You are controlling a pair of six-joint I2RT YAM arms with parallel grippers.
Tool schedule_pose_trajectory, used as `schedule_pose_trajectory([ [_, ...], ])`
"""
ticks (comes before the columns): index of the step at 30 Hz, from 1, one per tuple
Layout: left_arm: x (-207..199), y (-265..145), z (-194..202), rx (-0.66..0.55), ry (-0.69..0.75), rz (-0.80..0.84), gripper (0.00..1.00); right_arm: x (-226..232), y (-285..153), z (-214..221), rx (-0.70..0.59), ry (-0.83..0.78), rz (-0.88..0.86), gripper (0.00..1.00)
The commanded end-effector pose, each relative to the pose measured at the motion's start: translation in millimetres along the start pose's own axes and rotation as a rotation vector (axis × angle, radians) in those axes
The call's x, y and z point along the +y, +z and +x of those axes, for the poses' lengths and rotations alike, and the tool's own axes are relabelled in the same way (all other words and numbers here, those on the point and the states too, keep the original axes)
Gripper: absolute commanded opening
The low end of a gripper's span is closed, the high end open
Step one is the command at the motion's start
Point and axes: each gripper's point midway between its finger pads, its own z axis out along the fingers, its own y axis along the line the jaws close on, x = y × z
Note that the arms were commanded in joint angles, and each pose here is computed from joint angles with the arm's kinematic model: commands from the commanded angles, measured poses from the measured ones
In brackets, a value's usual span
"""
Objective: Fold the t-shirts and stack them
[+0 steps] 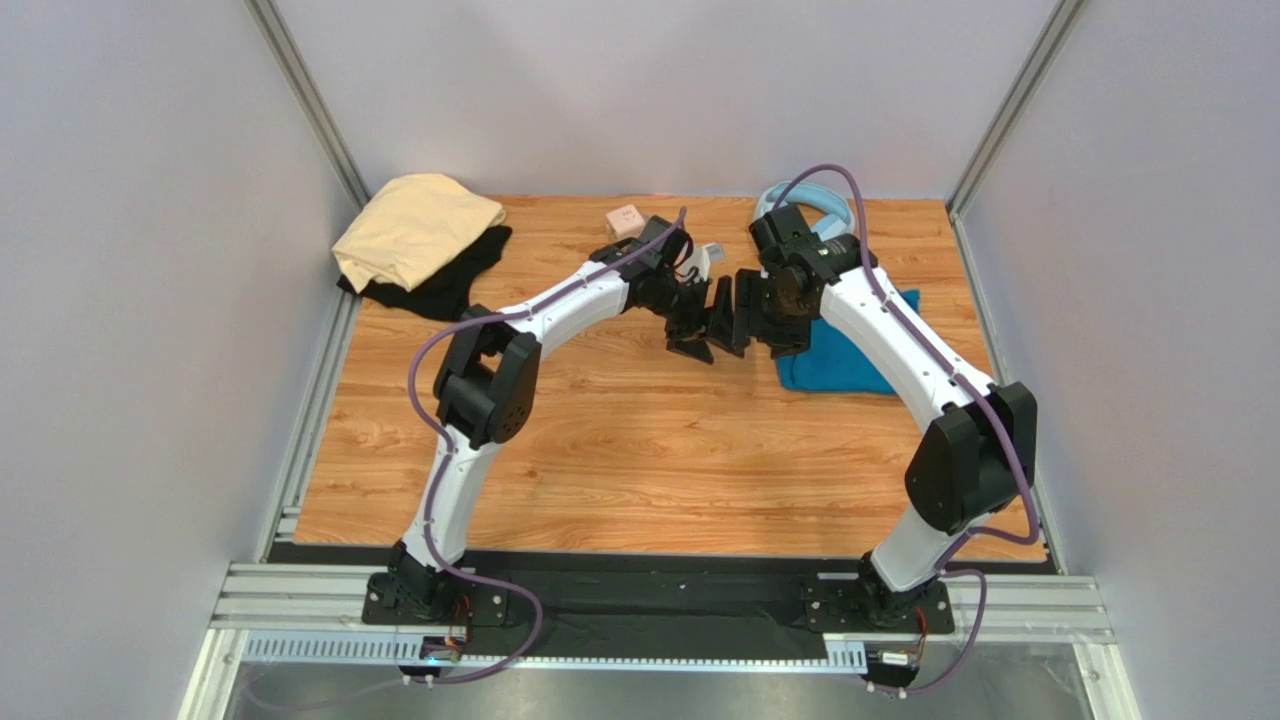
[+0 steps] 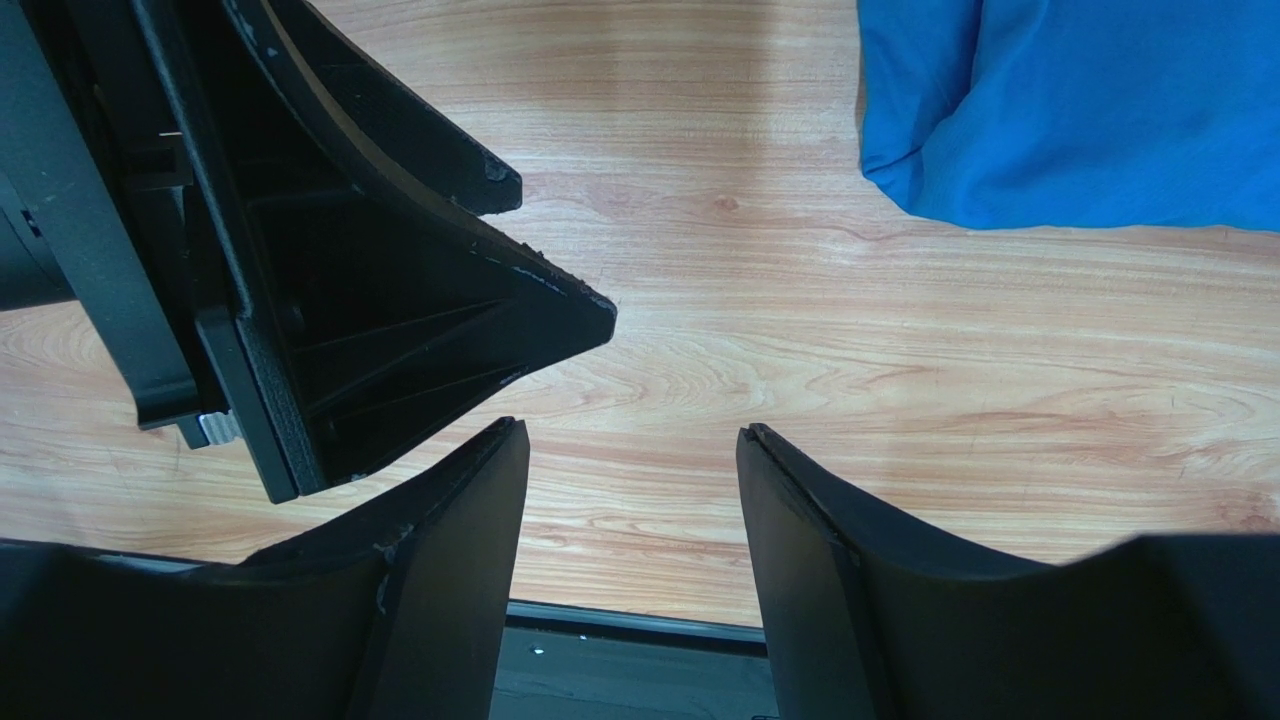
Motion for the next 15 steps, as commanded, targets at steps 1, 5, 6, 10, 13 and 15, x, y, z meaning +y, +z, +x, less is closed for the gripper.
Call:
schedule_pose_trajectory([
  [1,-10,2,1,0.003,0.011,0.032,0.76,4,-9,-9,-0.051,0.017,-0.03,0.59],
  [5,-8,2,3,0.007,0.01,0.029,0.77,8,-8,-5,-0.03,0.016,-0.053,0.59],
  [6,-10,0,3,0.006,0.012,0.033,0.76,8,-8,-5,-0.033,0.022,-0.054,0.59],
  [10,-11,-1,7,0.015,0.015,0.04,0.77,9,-10,-6,-0.047,0.027,-0.061,0.59],
  [13,-10,-5,13,0.02,0.021,0.03,0.77,11,-7,-6,-0.041,0.031,-0.068,0.59],
  [15,-8,-9,18,0.023,0.025,0.016,0.77,14,-5,-6,-0.035,0.038,-0.083,0.58],
])
